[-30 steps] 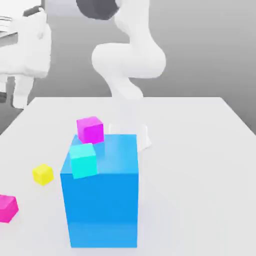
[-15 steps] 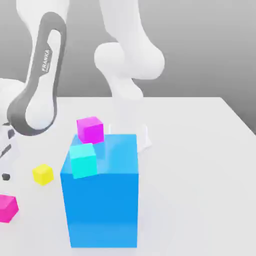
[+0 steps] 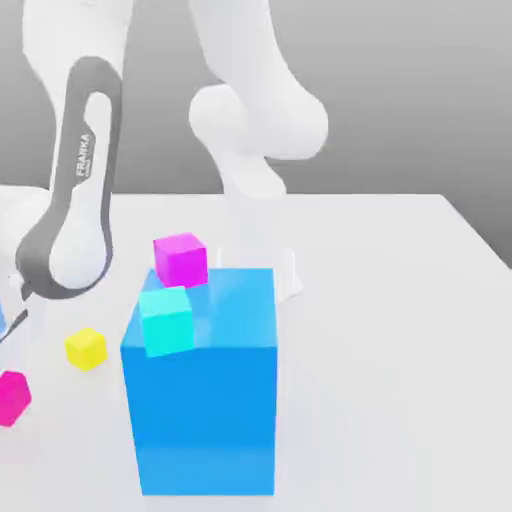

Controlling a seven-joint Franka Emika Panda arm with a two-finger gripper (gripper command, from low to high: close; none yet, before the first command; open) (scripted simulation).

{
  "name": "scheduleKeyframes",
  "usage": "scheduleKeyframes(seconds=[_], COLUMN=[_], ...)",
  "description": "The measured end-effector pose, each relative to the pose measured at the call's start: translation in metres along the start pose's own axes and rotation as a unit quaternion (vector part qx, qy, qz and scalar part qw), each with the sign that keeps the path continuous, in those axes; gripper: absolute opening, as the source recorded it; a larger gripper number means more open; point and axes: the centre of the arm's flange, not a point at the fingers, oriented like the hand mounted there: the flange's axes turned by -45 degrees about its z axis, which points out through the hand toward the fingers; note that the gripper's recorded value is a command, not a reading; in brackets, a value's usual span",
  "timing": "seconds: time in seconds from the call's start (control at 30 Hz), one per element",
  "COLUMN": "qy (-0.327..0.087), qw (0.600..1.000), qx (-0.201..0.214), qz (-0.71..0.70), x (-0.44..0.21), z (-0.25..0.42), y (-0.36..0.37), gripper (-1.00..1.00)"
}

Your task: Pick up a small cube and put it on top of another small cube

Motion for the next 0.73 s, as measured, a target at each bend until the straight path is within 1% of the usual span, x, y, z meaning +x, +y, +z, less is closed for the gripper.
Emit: scheduleKeyframes(seconds=[0.13, 0.2, 0.3, 0.47, 0.53, 0.6, 0.63, 0.73], qy=[-0.003, -0.004, -0.005, -0.003, -0.002, -0.002, -0.002, -0.002], qw=[0.992, 0.980, 0.953, 0.895, 0.883, 0.880, 0.880, 0.880], qx=[0.002, 0.003, 0.003, 0.001, 0.000, 0.000, 0.000, 0.000], qz=[-0.125, -0.200, -0.304, -0.446, -0.469, -0.475, -0.476, -0.476], x=[-0.053, -0.094, -0.152, -0.226, -0.240, -0.243, -0.244, -0.244], z=[-0.067, -0.101, -0.153, -0.239, -0.233, -0.207, -0.197, -0.197], y=[-0.038, -0.056, -0.068, -0.057, -0.054, -0.053, -0.052, -0.052], gripper=[-1.00, -1.00, -1.00, -1.00, -1.00, -1.00, 1.00, 1.00])
